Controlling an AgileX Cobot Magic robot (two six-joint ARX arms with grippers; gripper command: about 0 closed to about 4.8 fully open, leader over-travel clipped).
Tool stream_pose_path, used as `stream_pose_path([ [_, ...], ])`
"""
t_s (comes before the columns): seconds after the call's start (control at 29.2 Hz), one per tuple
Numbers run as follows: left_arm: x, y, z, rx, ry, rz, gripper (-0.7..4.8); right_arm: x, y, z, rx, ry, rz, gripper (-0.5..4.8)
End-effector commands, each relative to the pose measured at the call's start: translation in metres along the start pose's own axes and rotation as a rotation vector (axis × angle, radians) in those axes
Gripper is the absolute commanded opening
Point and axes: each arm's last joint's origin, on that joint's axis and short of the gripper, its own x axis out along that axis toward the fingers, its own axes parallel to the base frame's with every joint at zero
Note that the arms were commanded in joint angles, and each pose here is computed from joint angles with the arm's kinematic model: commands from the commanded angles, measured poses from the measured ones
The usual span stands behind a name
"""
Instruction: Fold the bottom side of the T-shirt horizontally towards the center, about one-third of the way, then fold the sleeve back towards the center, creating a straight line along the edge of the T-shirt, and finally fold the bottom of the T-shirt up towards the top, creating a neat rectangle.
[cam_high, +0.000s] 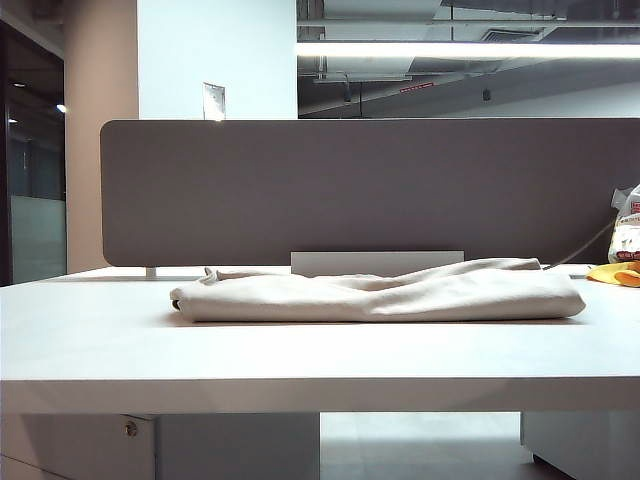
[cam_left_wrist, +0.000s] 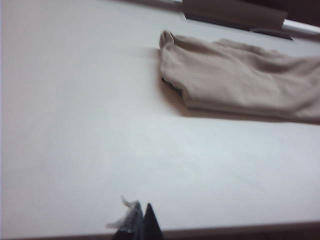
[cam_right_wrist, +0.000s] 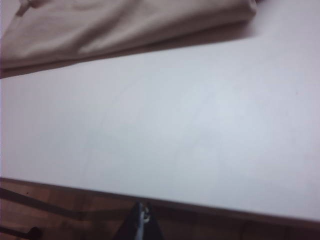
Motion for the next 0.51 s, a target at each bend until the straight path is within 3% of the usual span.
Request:
stream_pose_path([
  [0.03,-0.0002,-0.0024,0.0007,-0.001,0.009,-0.080,-0.05,-0.0003,0.0004,0.0014,0.015,-0.001,0.002,-0.06],
  [0.51,-0.0003,-0.0029,0.0009,-0.001,0.009,-0.096,-0.05,-0.0003,0.0004,0.0018,0.012,-0.005,0.000,-0.05],
])
